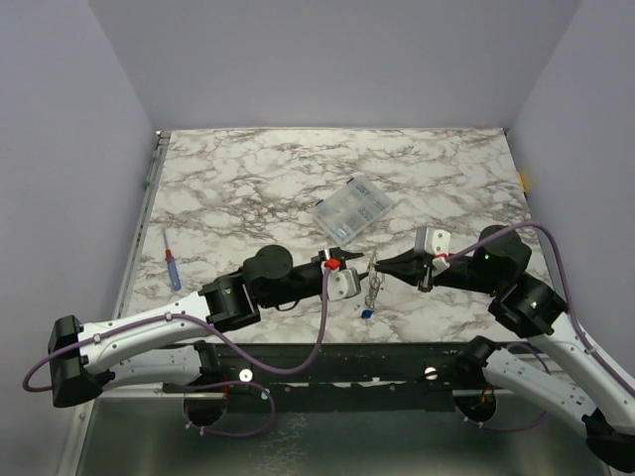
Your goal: Put the keys on the keyring
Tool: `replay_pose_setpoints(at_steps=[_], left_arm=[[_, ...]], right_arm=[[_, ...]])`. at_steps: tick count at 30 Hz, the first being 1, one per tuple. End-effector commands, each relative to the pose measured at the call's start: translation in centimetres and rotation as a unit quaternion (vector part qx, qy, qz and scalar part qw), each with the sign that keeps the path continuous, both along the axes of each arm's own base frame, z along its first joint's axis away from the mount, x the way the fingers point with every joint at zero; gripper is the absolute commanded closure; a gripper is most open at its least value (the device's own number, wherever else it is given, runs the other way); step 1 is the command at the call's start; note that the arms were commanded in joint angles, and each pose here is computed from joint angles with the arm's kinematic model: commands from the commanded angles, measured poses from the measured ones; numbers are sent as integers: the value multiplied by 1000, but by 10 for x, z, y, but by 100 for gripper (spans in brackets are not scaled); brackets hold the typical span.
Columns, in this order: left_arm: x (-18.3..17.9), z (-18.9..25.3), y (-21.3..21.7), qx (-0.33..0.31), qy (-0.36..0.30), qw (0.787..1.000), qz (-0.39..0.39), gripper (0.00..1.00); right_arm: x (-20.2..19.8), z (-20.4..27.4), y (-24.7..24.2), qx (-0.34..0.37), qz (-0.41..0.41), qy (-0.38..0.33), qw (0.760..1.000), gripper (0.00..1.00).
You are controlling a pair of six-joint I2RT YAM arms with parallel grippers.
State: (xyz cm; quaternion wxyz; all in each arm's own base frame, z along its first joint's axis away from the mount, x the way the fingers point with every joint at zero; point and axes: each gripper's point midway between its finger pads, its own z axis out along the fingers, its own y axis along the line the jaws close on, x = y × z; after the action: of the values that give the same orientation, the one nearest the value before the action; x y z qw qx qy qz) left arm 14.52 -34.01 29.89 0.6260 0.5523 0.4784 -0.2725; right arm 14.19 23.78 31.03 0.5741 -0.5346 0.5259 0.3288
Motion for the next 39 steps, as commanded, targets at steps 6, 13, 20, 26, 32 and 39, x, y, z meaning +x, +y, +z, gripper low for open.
replay_pose_setpoints(at_steps=[6, 13, 20, 26, 32, 39], left_arm=[[-1, 12, -11, 1, -22, 1000, -21, 60], [3, 12, -9, 8, -30, 999, -13, 66], [2, 10, -13, 14, -27, 999, -20, 81], [1, 8, -17, 18, -26, 999, -26, 100], [-1, 6, -18, 19, -22, 999, -31, 100], [-2, 7, -17, 14, -18, 999, -31, 100]], right_arm=[[-6, 8, 2, 14, 15, -9, 1000, 99], [-6, 2, 3, 5, 19, -2, 1000, 100], [-6, 1, 4, 5, 21, -1, 1000, 100], [-5, -1, 4, 4, 18, 1, 1000, 99], [-2, 0, 2, 11, 6, -3, 1000, 99], [5, 4, 0, 29, -18, -8, 999, 99]])
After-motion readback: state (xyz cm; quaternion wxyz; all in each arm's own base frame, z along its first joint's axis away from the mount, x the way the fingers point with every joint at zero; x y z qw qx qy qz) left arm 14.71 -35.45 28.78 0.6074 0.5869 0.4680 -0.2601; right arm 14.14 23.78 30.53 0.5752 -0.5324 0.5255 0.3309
